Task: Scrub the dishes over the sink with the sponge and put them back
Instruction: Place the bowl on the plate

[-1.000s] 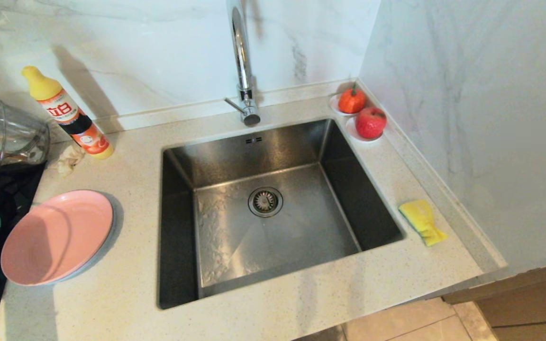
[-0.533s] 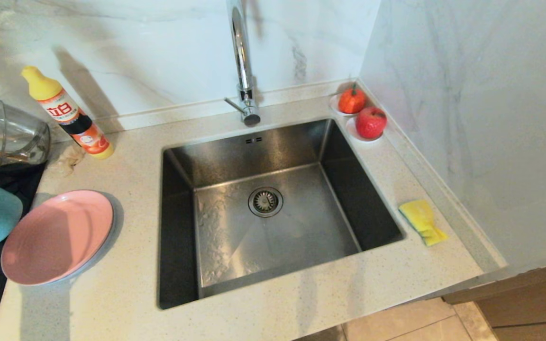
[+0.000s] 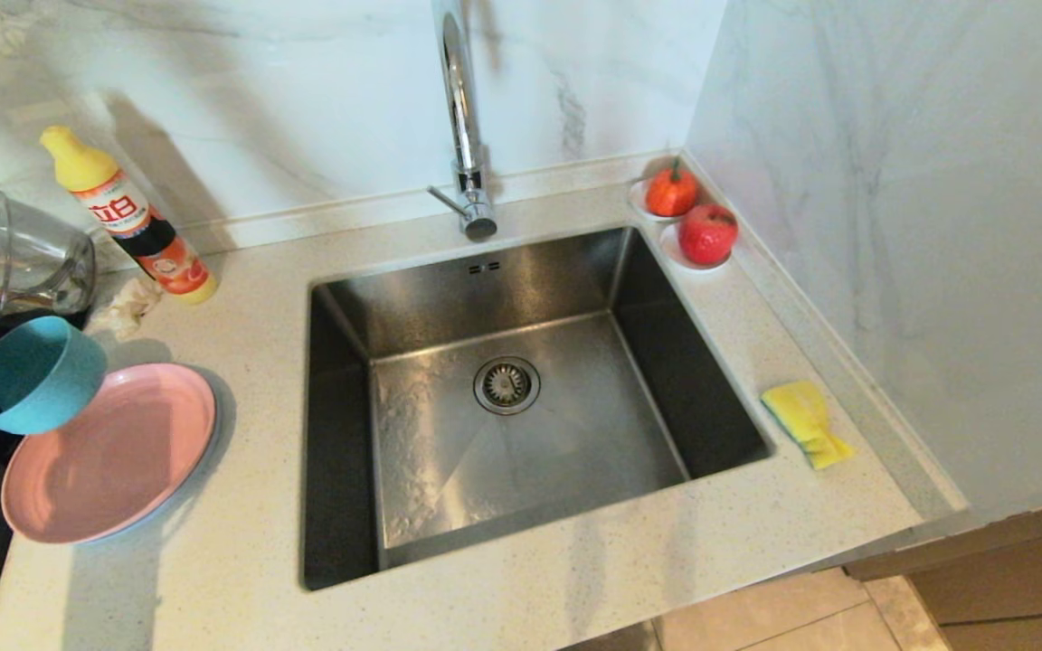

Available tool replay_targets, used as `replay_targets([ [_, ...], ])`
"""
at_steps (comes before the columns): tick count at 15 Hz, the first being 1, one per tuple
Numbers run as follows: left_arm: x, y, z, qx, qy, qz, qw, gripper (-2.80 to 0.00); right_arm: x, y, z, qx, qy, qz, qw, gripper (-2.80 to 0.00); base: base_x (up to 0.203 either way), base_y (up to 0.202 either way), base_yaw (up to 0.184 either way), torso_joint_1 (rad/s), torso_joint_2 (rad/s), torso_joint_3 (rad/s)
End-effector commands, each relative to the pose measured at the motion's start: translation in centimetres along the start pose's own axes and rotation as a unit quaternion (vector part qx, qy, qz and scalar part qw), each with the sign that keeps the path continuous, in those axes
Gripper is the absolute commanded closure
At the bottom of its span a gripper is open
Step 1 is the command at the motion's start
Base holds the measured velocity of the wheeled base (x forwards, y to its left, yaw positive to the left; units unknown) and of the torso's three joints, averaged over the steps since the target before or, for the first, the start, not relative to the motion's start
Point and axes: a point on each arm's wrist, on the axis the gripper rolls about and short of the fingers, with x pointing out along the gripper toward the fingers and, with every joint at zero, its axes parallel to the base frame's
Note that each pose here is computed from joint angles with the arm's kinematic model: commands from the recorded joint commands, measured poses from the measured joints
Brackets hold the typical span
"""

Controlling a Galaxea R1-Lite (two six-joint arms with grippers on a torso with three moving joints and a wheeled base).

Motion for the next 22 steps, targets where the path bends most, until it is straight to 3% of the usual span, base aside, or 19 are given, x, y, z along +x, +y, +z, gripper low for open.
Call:
replay_targets([
  [1,0.9,-2.2,-0.6,0.03,0.007,-0.002,0.9995,0.0,0.0,0.0,0.0,0.0,0.0,0.001,1.0,0.0,0.0,0.0,0.0,0.0,0.0,0.0],
  [5,2.0,-3.9,-0.9,0.055,0.02,-0.013,0.9982,0.0,0.0,0.0,0.0,0.0,0.0,0.0,1.0,0.0,0.0,0.0,0.0,0.0,0.0,0.0],
  [11,3.0,-4.6,-0.9,0.096,0.001,0.028,0.995,0.0,0.0,0.0,0.0,0.0,0.0,0.0,1.0,0.0,0.0,0.0,0.0,0.0,0.0,0.0],
  [17,3.8,-5.5,-1.7,0.111,0.007,0.051,0.9925,0.0,0.0,0.0,0.0,0.0,0.0,0.0,1.0,0.0,0.0,0.0,0.0,0.0,0.0,0.0],
  [22,4.3,-6.2,-1.8,0.119,-0.003,0.044,0.992,0.0,0.0,0.0,0.0,0.0,0.0,0.0,1.0,0.0,0.0,0.0,0.0,0.0,0.0,0.0],
])
